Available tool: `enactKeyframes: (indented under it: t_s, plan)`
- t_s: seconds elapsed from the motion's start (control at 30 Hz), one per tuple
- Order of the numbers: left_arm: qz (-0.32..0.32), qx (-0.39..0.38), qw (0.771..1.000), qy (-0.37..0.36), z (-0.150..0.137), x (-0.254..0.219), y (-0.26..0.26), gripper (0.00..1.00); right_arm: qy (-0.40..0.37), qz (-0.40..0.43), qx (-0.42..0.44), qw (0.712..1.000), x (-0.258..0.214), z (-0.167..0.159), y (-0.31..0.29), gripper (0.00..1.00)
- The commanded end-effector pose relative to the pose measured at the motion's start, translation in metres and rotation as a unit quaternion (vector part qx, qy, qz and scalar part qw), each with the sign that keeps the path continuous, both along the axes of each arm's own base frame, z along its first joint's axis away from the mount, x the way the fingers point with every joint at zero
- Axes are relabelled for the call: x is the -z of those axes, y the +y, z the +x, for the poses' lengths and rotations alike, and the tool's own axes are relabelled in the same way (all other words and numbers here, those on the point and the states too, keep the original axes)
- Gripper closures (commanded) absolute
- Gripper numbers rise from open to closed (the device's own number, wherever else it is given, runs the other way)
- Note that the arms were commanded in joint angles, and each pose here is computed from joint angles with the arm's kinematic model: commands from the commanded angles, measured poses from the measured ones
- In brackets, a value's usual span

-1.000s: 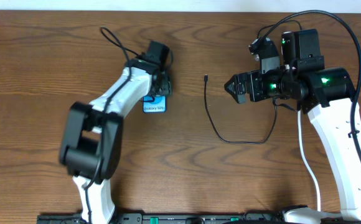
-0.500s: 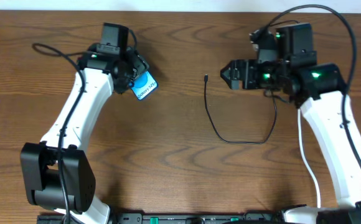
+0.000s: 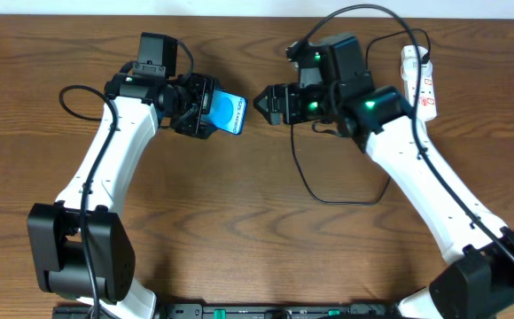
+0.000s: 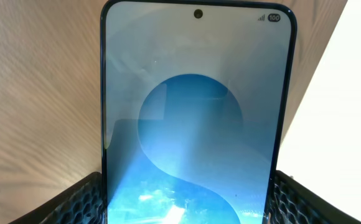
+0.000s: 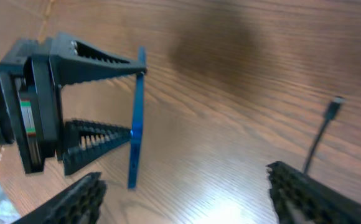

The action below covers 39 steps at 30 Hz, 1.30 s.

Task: Plug charger to phone and switch on socket
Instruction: 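Lift the phone on edge and bring the right gripper to it, then grip the phone's side edge with the right gripper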

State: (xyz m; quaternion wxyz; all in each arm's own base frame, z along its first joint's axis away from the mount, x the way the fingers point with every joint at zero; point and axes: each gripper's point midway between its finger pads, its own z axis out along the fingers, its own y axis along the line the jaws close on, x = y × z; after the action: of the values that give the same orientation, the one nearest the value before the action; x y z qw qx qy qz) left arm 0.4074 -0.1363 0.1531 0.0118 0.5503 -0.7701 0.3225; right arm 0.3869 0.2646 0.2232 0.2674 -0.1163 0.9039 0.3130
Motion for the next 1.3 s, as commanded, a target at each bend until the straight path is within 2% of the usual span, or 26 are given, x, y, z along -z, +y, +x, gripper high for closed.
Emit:
enactKeyframes:
  t_s: [0.0,0.27,0.63,1.07,1.27]
  plan:
    - [-0.061,-0.027,0.997,0.026,-0.005,-0.017,-0.011,0.93,0.015,0.011,0.011,1.000,0.004,0.000,0.017,0.24]
    - [-0.060,-0.029,0.997,0.026,-0.005,-0.017,-0.011,0.93,0.036,0.009,0.026,0.999,0.021,-0.006,0.042,0.35]
    - [-0.066,-0.038,0.997,0.034,-0.005,-0.017,-0.011,0.93,0.057,0.019,0.077,0.995,0.041,0.006,0.059,0.54]
    - [-0.066,-0.037,0.997,0.033,-0.005,-0.017,-0.012,0.93,0.041,0.032,0.069,0.996,0.045,0.013,0.074,0.57]
    - [-0.077,-0.031,0.996,0.036,-0.007,-0.019,-0.015,0.93,0.036,0.036,0.064,0.997,0.043,0.011,0.079,0.61]
